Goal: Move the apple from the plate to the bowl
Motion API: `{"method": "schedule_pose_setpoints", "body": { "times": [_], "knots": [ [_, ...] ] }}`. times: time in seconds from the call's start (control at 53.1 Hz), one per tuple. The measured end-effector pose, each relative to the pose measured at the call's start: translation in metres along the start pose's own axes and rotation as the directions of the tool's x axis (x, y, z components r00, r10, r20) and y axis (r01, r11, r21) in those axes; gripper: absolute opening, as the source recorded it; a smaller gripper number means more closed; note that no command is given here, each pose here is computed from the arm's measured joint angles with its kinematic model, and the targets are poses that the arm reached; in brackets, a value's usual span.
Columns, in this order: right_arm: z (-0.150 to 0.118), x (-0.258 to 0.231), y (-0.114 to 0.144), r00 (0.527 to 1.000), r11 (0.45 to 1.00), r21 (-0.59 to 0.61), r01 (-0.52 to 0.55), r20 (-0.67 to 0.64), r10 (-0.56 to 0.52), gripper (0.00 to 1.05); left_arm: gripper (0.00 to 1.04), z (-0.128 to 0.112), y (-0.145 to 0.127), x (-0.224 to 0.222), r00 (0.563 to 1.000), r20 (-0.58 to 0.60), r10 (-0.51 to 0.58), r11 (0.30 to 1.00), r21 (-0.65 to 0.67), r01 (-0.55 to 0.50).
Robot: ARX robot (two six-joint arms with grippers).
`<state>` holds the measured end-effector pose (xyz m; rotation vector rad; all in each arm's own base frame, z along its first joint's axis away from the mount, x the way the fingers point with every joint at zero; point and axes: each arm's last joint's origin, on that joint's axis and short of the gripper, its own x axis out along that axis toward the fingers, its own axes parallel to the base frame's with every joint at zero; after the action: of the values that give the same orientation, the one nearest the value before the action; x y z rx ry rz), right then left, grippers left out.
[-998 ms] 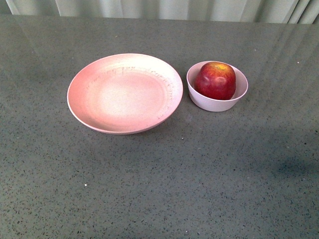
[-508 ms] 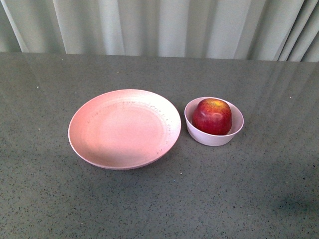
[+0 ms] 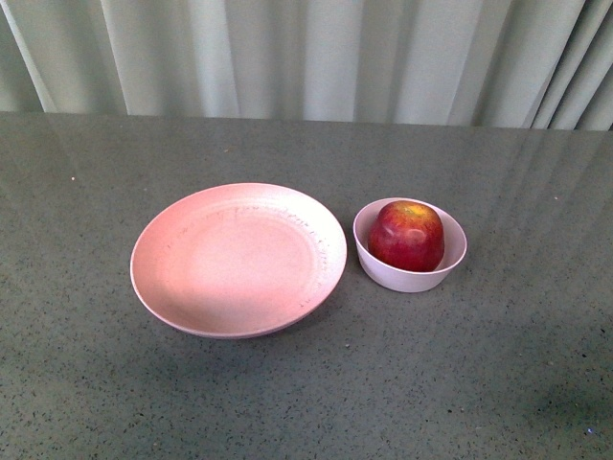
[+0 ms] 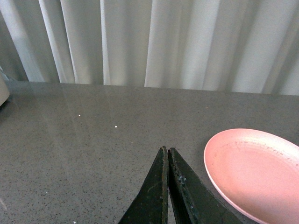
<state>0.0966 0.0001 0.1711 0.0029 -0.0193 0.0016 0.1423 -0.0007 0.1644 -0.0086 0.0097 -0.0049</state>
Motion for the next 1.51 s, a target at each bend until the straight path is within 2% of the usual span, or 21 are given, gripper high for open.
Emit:
{"method": "schedule_pose_setpoints", "body": {
  "times": [0.678, 1.506],
  "knots": [
    [0.000, 0.000, 0.000, 1.000, 1.000, 0.000, 0.000, 0.000, 0.000, 0.96, 0.02, 0.007, 0.000, -0.023, 1.000, 0.026, 0.001, 1.000, 0.000, -0.001],
    [0.000, 0.000, 0.000, 1.000, 1.000, 0.000, 0.000, 0.000, 0.000, 0.96, 0.02, 0.003, 0.000, -0.045, 1.000, 0.008, 0.002, 1.000, 0.001, -0.002]
  ]
}}
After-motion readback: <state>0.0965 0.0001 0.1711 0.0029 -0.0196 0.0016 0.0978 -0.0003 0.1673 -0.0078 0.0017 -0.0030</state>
